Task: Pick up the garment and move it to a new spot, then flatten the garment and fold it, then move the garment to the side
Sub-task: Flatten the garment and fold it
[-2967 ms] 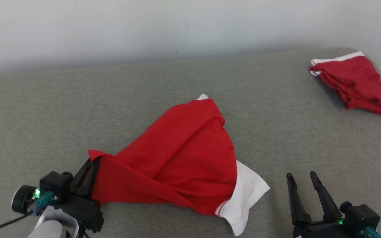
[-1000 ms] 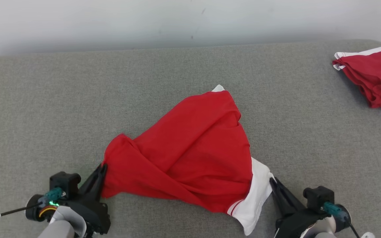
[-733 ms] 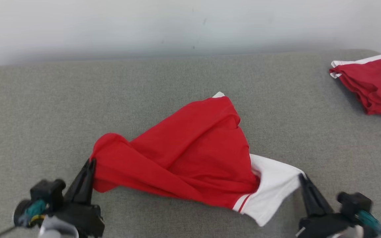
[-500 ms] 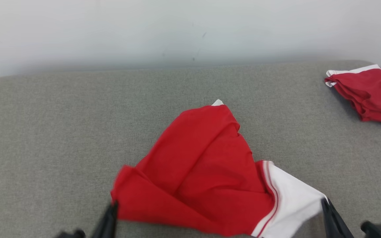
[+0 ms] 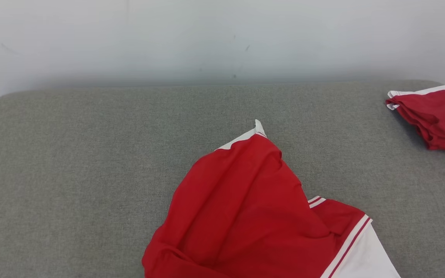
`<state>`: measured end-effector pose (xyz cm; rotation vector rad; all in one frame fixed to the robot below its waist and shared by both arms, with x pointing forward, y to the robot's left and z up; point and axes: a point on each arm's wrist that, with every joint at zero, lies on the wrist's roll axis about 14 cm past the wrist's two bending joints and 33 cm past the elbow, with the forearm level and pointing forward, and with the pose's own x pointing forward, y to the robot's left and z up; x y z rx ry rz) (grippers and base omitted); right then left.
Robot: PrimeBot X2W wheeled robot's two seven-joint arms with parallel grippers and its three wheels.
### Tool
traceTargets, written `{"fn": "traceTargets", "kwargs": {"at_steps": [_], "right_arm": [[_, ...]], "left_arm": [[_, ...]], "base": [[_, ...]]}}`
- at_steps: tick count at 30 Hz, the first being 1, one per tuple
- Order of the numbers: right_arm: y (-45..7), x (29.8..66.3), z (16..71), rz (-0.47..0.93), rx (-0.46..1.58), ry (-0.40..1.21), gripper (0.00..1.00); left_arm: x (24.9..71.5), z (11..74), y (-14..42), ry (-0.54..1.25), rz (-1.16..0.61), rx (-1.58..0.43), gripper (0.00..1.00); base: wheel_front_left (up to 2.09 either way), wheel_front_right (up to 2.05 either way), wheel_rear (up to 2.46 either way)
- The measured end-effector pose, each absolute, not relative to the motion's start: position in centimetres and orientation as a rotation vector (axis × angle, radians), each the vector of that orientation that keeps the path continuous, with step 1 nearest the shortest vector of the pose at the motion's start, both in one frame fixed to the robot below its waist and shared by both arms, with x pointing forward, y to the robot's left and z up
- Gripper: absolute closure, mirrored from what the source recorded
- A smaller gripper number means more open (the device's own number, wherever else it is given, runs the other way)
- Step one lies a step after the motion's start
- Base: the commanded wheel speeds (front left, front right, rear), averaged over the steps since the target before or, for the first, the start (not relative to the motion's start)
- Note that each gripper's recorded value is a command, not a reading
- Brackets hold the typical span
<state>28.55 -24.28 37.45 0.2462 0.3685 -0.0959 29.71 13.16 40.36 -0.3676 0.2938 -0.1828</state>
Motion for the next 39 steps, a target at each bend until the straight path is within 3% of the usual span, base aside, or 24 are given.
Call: {"fn": "traceTargets", "kwargs": {"at_steps": [8,12,26,39], "right_arm": [[-26.6,27.4,36.4,-0.186,0.254,0.398,1.00],[-24.9,28.3,36.6,-0.162,0.299,0.383,1.00],[-20.8,41.4,47.7,0.096,0.227,0.063,1.00],[-20.6,55.7,65.6,0.210,0.182,-0.238,1.00]], "left_arm": [[30.7,41.4,15.6,0.240,-0.115,-0.344,1.00],[32.8,43.1,15.7,0.183,-0.147,-0.300,1.00],[44.6,53.2,14.7,-0.084,-0.363,-0.049,1.00],[55.6,67.5,13.0,-0.255,-0.512,0.065,1.00]], "base": [[0.00,0.00,0.00],[0.00,0.00,0.00],[0.00,0.00,0.00],[0.00,0.00,0.00]]}}
